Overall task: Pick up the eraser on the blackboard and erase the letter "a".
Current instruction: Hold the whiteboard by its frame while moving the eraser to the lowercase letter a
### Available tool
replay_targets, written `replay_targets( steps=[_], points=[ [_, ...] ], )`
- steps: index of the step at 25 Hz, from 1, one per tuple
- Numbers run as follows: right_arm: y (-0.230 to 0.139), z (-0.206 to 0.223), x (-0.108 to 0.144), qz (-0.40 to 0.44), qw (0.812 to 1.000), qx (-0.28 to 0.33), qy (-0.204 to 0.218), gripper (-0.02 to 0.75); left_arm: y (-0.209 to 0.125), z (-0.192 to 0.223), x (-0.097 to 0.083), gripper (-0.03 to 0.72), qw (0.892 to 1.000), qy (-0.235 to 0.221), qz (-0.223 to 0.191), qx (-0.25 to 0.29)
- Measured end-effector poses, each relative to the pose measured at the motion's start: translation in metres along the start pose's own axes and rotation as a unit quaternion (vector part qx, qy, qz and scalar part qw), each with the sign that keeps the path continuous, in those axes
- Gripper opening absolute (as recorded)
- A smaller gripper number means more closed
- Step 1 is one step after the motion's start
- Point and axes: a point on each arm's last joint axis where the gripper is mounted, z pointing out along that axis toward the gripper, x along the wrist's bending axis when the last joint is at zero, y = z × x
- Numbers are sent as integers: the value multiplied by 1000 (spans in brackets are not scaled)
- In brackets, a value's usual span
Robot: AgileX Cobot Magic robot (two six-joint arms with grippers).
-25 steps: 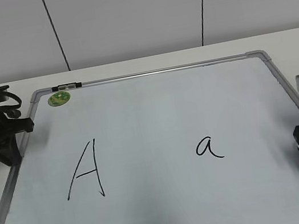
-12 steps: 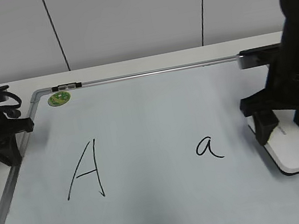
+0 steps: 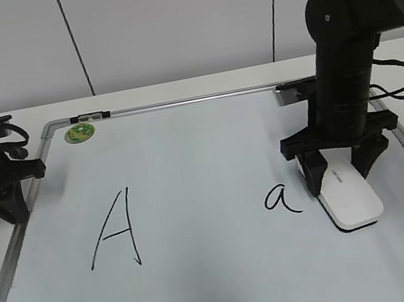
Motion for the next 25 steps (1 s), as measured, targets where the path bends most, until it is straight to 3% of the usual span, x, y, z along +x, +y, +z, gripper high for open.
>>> replay_targets(
  steps=[5,12,17,25],
  points=[
    [6,3,14,-23,999,19,-13,526,0,0,0,55,1000,0,0,-1],
    [9,7,68,-94,995,26,-31,526,0,0,0,56,1000,0,0,-1],
    [7,11,109,-141,989,27,-20,526,0,0,0,62,1000,0,0,-1],
    [10,2,145,-162,986,2,26,526,0,0,1,64,1000,0,-1,-1]
  ],
)
